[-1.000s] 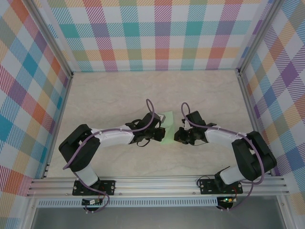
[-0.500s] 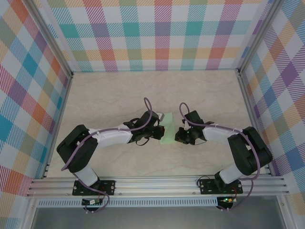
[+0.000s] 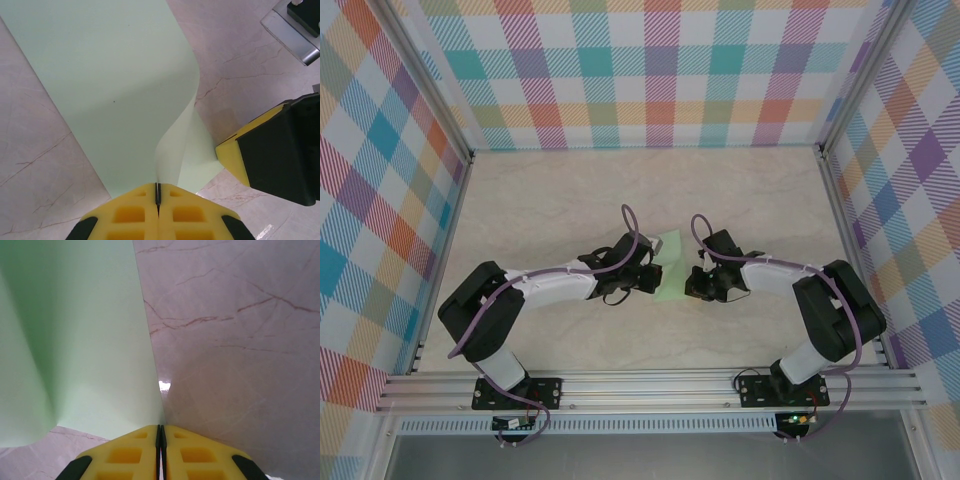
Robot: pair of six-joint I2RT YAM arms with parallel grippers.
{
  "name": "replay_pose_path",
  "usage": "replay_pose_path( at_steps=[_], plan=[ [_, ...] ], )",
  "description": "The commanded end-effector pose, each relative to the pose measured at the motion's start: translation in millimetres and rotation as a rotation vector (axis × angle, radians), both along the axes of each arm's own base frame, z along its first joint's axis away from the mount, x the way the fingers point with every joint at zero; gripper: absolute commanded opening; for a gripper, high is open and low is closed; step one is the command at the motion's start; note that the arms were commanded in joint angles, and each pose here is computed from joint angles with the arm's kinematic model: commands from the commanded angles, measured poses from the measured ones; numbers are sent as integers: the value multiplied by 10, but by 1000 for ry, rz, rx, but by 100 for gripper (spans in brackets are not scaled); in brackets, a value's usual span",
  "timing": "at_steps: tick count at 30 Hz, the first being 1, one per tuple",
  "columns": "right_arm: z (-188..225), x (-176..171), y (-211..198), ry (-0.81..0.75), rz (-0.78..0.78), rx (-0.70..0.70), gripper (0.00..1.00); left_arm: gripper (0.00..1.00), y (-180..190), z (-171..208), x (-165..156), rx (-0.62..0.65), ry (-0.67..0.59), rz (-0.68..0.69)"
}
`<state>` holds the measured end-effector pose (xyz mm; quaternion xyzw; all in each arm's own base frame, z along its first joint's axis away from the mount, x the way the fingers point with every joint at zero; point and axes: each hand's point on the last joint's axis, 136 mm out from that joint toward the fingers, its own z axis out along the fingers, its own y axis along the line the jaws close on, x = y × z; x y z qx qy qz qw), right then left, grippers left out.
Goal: Fold a paper plane with a square sheet of paper (fold left side to right side)
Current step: Fold the triangle a second time at the center of the table.
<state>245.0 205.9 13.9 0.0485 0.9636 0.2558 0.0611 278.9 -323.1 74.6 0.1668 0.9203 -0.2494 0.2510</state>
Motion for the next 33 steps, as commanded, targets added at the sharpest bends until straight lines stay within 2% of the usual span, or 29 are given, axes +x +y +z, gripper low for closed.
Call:
replay_pose_path(
  at_steps=[1, 9, 22, 33],
  plan=[
    [-54, -46, -14, 20, 23, -35, 12, 2, 87, -68, 30, 14, 4, 5],
    [-9, -20, 22, 1, 29, -16, 12, 2, -187, 47, -34, -135, 49, -69],
    [66, 16, 32, -20, 36, -14, 13, 2, 63, -184, 37, -101, 77, 36],
    [81, 20, 25, -24, 37, -20, 13, 3, 161, -190, 55, -122, 71, 56]
  ],
)
